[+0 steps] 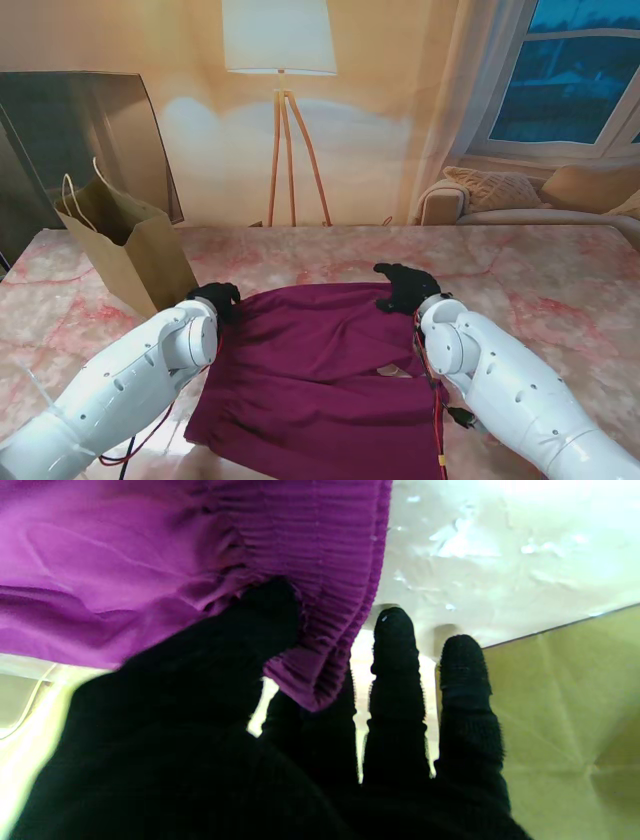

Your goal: Fold the socks and the shorts into the kraft paper bag

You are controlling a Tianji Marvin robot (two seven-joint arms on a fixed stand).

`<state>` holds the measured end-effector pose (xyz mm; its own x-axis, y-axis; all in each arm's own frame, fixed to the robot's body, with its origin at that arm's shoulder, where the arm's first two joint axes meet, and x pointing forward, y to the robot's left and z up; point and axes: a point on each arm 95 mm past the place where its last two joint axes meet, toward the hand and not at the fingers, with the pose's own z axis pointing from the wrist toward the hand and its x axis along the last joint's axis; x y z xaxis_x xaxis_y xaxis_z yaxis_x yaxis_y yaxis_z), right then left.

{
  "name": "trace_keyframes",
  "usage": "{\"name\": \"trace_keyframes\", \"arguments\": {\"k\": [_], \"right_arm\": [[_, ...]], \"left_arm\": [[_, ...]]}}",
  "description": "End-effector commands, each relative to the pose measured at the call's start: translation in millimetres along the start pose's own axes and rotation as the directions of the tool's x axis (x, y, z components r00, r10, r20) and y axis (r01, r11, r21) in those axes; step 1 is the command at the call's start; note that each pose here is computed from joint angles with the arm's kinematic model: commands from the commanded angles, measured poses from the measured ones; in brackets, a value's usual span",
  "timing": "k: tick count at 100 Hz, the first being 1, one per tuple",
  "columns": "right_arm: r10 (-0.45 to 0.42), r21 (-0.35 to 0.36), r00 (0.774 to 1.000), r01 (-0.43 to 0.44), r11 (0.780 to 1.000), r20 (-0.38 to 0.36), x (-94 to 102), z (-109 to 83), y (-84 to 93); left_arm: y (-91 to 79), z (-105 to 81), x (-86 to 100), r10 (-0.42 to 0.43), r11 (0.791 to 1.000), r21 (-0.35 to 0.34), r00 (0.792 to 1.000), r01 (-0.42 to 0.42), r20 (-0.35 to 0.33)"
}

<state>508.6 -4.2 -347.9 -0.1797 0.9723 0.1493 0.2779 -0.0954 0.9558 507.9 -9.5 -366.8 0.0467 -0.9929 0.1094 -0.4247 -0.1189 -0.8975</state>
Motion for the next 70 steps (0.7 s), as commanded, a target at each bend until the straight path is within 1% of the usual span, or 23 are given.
{"name": "trace_keyframes", "arguments": {"k": [1,20,36,55,70], "right_arm": [[-0.012,-0.008,1.0,0.012,1.0,0.014,1.9,3.4,-0.4],[-0.028,-0.017,0.999,0.029,0.999,0.047,-3.0,11.5,-2.7],[-0.016,-0.011,0.997,0.017,1.0,0.071,-4.7,16.7,-3.2],[0.0,0.032,0.997,-0.002,0.999,0.078,-7.2,24.4,-9.2],[0.041,0.055,0.996,-0.046,0.997,0.085,-8.4,30.2,-16.2]], "left_arm": [[5.6,-0.6,0.1,-0.011,1.0,-0.023,1.0,0.011,-0.008],[9.0,-3.9,3.4,-0.028,1.0,0.009,0.999,0.028,-0.027],[8.8,-7.8,5.6,-0.024,0.999,0.022,0.999,0.025,-0.039],[9.5,-11.8,7.8,-0.03,0.998,0.048,0.996,0.034,-0.084],[10.8,-13.3,10.4,-0.047,0.997,0.06,0.993,0.054,-0.108]]}}
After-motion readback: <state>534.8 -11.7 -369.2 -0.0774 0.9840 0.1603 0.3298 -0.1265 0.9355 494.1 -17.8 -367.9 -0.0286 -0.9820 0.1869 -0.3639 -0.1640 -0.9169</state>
